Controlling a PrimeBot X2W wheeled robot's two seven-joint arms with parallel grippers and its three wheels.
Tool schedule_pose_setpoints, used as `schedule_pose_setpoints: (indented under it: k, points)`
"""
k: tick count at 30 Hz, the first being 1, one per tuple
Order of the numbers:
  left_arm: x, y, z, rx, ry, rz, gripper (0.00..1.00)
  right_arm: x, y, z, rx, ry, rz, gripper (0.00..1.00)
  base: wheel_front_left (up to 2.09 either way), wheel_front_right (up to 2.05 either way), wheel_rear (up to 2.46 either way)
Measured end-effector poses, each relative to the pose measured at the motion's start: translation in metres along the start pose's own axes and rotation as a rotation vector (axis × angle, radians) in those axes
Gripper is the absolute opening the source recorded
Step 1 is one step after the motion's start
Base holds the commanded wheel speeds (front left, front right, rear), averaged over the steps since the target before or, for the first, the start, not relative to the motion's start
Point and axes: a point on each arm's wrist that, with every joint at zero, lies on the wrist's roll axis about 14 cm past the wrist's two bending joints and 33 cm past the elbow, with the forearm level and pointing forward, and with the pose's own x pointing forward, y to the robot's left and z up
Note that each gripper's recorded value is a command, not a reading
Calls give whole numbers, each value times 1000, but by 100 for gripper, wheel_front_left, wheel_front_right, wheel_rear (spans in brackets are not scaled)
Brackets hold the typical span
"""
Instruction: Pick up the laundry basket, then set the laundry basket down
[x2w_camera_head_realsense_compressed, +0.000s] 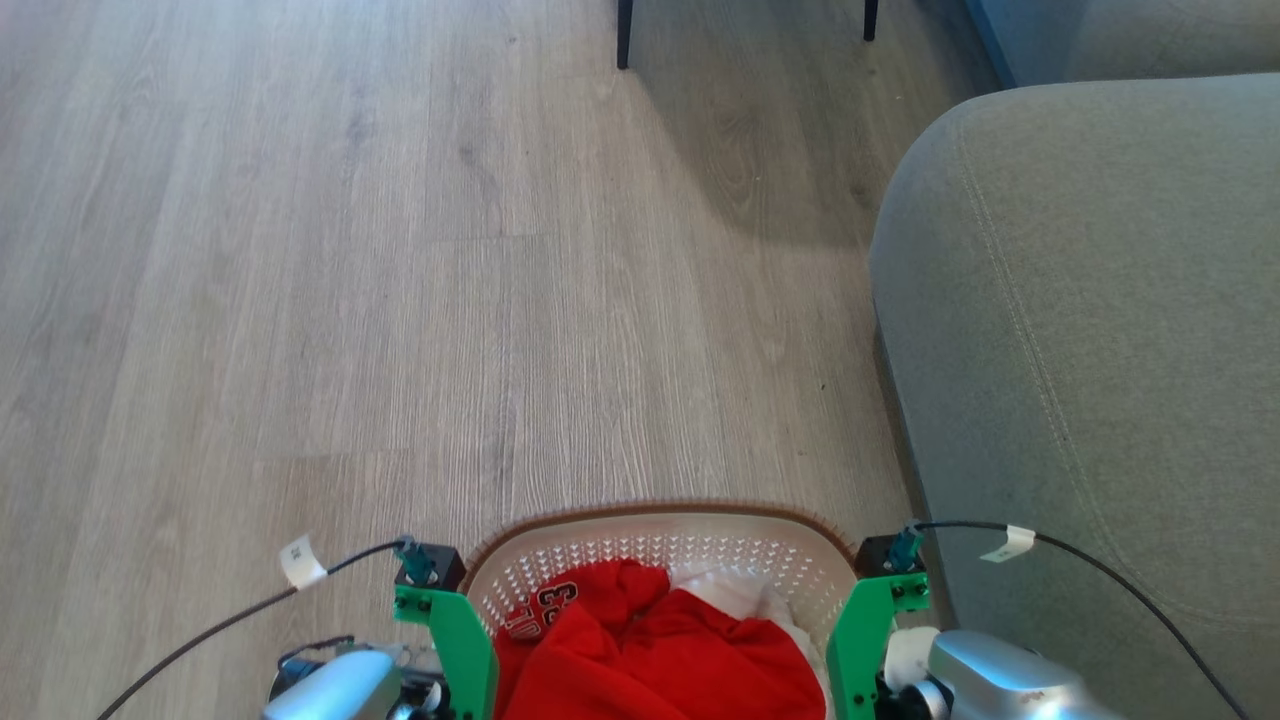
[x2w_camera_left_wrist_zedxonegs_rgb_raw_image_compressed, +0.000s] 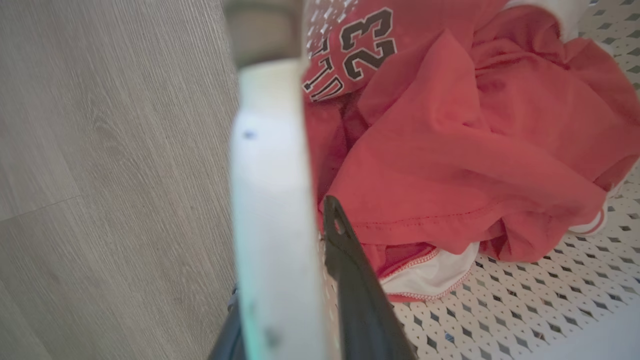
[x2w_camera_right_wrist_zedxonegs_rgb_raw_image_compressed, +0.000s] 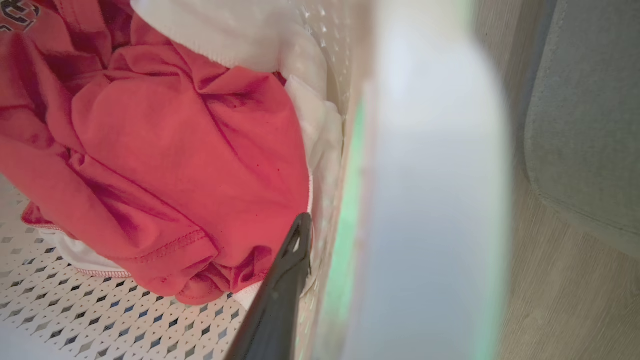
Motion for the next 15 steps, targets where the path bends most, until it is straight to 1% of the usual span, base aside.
schedule_pose_setpoints:
  k: [15]
  points:
    - [4,-1,-2,-9,14,-6,0,3,-3,-1,9,15,1,0,0,0,0]
